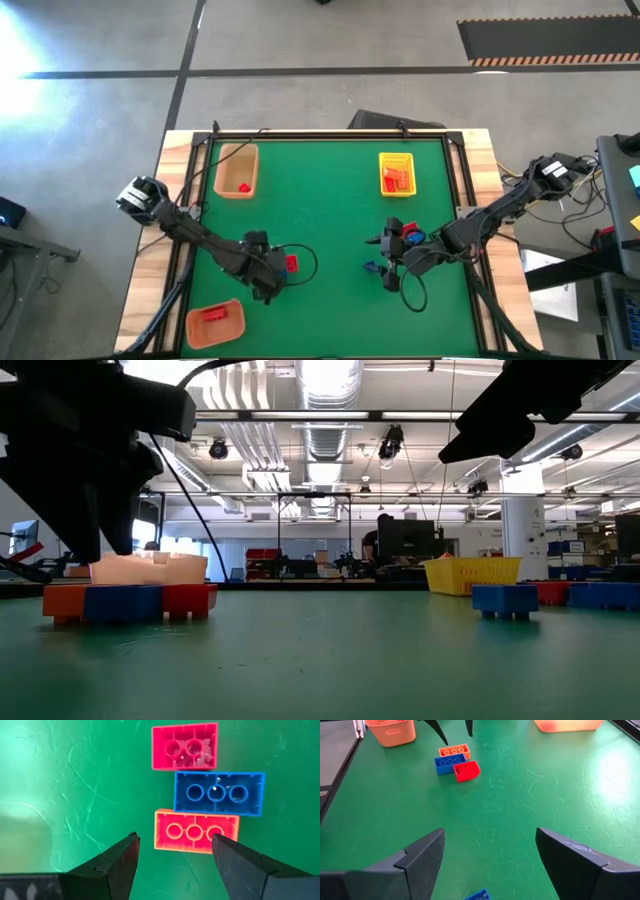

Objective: Sort & place blocks by color
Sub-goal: Put the orange game piece into the yellow bin

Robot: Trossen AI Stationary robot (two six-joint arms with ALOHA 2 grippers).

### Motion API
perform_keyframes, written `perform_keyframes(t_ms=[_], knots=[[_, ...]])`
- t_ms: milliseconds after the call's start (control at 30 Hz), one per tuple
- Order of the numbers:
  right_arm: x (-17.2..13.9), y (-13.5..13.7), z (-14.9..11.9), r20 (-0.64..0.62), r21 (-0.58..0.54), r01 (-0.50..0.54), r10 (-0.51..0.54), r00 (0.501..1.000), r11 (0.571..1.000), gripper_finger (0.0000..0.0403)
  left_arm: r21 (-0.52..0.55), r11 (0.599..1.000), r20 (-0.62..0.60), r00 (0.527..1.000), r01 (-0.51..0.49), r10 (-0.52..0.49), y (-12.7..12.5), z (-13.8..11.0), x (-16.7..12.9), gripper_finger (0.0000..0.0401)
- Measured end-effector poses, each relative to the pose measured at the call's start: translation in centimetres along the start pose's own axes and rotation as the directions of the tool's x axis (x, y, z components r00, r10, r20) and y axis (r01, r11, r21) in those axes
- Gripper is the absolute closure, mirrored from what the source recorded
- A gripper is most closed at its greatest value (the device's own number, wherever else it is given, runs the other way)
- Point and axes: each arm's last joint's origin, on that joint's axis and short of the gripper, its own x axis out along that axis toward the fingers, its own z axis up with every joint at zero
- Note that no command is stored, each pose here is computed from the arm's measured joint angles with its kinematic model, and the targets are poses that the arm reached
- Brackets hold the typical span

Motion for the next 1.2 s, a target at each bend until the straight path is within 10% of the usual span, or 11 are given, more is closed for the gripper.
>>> perform_keyframes(t_ms=[1200], knots=[[0.00,0.00,0.00,0.001,-0.003,0.000,0.000,1.000,1.000,0.0101,-0.076,0.992,-0.073,0.992,0.101,-0.106,0.26,0.34,0.43,0.0009]])
